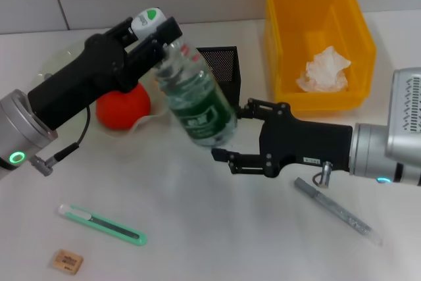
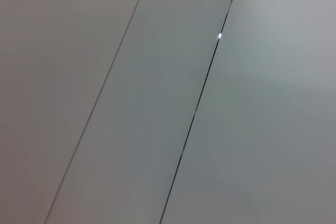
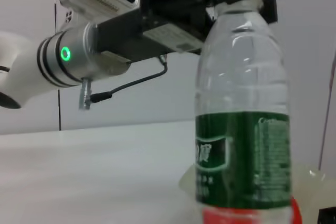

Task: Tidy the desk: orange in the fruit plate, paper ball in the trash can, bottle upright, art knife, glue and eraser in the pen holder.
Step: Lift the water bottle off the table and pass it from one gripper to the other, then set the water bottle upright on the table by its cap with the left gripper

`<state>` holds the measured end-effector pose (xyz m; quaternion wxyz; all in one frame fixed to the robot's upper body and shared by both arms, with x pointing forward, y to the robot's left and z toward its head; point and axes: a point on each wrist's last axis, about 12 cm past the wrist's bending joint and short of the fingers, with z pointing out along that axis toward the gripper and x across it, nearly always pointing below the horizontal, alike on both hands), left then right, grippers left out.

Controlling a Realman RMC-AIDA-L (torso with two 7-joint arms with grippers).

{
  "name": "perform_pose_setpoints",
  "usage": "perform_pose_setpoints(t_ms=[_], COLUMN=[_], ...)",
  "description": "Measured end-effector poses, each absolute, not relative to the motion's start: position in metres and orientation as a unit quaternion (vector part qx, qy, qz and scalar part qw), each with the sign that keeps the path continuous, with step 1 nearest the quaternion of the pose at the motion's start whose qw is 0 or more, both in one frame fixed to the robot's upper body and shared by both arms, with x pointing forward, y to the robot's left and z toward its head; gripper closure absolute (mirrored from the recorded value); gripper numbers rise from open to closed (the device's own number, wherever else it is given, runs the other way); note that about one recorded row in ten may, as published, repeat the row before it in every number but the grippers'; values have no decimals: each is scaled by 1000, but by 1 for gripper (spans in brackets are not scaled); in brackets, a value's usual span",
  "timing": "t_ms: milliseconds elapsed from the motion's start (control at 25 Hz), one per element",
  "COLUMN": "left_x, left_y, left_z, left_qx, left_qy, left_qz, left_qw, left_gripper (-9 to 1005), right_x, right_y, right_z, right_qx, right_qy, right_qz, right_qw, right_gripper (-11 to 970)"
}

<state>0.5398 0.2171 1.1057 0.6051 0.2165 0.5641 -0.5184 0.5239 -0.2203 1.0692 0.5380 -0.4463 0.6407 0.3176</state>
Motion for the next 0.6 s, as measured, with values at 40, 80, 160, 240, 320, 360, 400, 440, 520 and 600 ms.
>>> perform_pose_setpoints(t_ms=[40,80,160,240,320,360,400,440,520,600], left_x=[540,540,540,539,539,539,538,538,537,537], left_y=[217,217,217,217,217,217,218,218,218,218], left_z=[1106,1106,1105,1105,1105,1105,1105,1105,1104,1104], left_qx=[216,216,216,216,216,215,215,215,215,215], left_qy=[564,564,564,564,564,564,564,564,563,563], left_qz=[-518,-518,-518,-518,-518,-518,-519,-519,-519,-519], left_qw=[606,606,606,606,605,605,605,605,605,605], left_gripper=[534,534,532,531,530,529,529,528,527,526], right_x=[523,522,521,520,519,519,518,517,515,513], right_y=[-221,-222,-223,-224,-225,-226,-226,-227,-229,-231], right_z=[1069,1068,1068,1067,1067,1067,1068,1068,1069,1069], right_qx=[-446,-445,-444,-442,-442,-442,-442,-441,-441,-439], right_qy=[641,641,643,644,644,644,644,644,643,642], right_qz=[318,319,319,318,317,316,315,314,312,313], right_qw=[538,537,537,537,538,538,539,541,543,544], right_gripper=[197,197,197,197,198,198,197,196,194,193])
